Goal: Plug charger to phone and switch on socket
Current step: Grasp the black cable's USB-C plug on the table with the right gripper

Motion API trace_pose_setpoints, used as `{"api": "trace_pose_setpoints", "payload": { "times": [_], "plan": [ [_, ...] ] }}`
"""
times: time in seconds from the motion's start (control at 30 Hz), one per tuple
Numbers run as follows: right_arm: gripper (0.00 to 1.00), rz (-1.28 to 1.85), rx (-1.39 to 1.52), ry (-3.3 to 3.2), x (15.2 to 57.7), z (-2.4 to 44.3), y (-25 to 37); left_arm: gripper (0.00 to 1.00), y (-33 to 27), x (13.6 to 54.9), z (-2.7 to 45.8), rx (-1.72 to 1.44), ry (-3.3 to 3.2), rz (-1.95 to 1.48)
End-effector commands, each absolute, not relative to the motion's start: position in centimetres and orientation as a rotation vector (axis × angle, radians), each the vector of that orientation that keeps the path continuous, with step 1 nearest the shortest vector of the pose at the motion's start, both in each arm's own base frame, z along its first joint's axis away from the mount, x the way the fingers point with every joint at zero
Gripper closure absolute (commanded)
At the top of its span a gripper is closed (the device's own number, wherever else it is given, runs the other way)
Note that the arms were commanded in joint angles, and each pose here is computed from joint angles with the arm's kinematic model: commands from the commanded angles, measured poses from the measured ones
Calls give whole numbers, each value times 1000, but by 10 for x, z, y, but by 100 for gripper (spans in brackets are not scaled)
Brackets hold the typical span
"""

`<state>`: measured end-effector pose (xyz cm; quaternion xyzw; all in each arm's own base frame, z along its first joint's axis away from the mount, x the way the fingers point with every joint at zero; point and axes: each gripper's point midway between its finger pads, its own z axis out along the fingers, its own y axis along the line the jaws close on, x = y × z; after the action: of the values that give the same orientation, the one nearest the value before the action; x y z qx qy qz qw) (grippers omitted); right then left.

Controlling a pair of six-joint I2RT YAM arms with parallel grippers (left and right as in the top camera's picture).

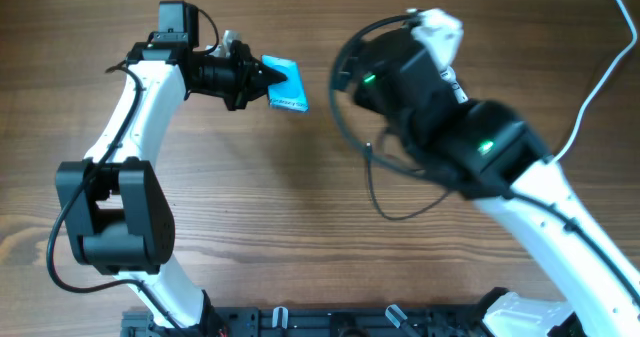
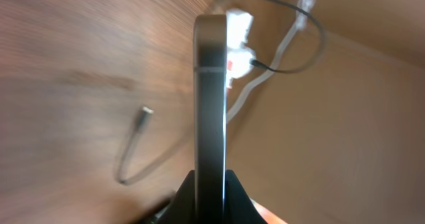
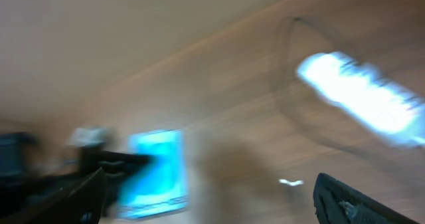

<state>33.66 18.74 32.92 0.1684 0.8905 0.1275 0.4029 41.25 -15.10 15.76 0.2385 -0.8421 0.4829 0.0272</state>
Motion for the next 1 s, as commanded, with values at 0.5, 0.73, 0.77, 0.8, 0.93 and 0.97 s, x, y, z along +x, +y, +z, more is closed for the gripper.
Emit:
{"api": "trace_pose_setpoints", "payload": {
  "times": [0.5,0.73,0.77,0.8,0.93,0.97],
  "plan": [
    [57,-6,203,3148,316,55,163,96,-59,396,109,943,-3051,612],
    [57,144,-38,3272,311,7,186,96,-59,395,109,942,-3048,610],
    [57,150,-38,3266,313,5,187,96,-59,395,109,942,-3047,610],
    [57,155,-40,3258,315,5,188,96,-59,395,109,942,-3047,610],
    [58,123,-30,3237,319,3,186,96,-59,395,109,942,-3048,609],
    [58,120,-30,3243,318,2,185,96,-59,395,109,942,-3047,610]
  ]
}}
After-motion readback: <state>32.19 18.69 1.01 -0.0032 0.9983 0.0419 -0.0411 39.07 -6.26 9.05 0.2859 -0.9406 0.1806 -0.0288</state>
